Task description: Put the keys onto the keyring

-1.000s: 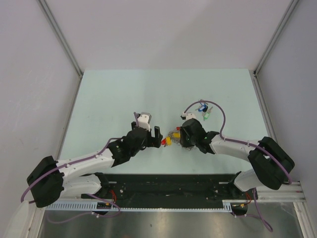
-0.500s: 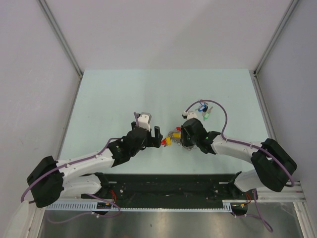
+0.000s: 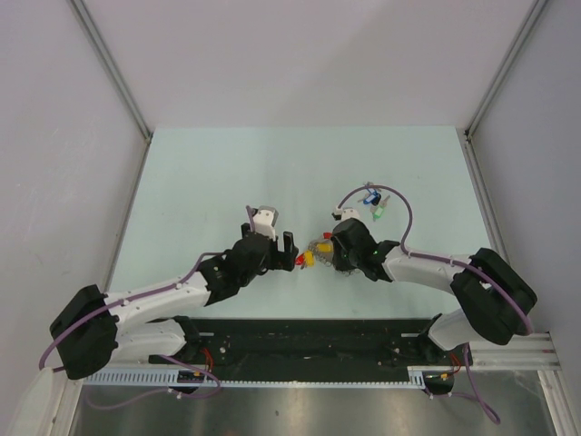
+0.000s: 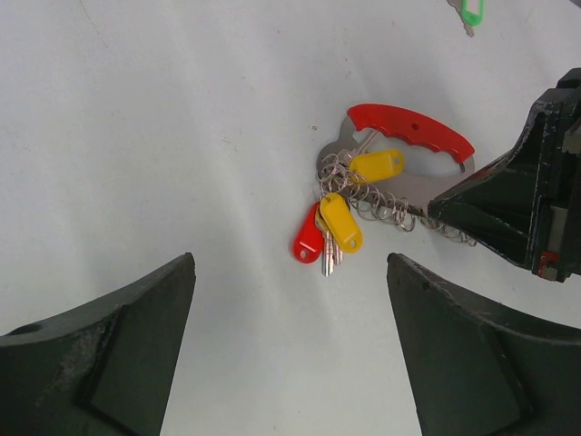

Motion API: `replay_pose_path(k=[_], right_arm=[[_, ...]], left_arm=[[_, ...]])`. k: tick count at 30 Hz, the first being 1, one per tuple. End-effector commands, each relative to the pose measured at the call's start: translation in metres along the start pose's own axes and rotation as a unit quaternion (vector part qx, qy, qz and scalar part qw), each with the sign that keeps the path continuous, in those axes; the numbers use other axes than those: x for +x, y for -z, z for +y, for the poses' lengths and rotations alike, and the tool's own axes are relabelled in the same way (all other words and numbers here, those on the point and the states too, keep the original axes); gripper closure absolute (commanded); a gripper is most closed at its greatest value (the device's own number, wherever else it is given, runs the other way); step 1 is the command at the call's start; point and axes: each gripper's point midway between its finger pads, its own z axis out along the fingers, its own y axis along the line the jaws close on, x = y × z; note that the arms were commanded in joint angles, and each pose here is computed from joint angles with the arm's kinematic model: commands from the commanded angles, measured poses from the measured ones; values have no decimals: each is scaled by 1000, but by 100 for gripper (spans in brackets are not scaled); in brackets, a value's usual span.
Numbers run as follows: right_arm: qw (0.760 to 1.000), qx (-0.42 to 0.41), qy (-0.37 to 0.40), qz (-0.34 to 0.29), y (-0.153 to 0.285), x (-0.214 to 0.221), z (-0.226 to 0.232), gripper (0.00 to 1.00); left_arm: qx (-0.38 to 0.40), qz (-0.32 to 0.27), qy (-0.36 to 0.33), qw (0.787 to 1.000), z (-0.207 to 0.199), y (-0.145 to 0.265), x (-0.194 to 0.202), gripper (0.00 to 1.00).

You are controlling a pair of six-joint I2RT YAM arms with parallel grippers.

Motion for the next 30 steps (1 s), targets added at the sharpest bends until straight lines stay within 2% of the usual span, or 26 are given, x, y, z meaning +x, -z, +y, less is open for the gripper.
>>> replay_pose_path(k=[1,6,13,16,19,21,26,30], right_arm=[[1000,-10,-5,-9,-2,-8,7,89],[1000,-23,7,-7,1,-7,13,100],[987,-107,111,-43,28,-25,45,100],[974,-149,155,-68,50,-39,63,100],[951,-193,222,-93,74,-44,87,100],[938,-203,259,-104,86,-46,97,100],[944,-155,268,-114,89,-53,80,100],[943,-152,270,-121,93,-56,80,100]], left_arm=[[9,-18,16,1000,-8,-1,-12,9],[13,-23,15,1000,-8,1,-14,9],[48,-64,-26,996,-10,15,-26,9],[58,-102,-45,992,-5,29,-36,8],[77,-131,-62,986,-3,41,-40,9],[97,-163,-62,980,-7,54,-52,8],[163,-199,-113,960,-22,69,-52,7],[232,-222,-169,932,-46,77,-51,5]])
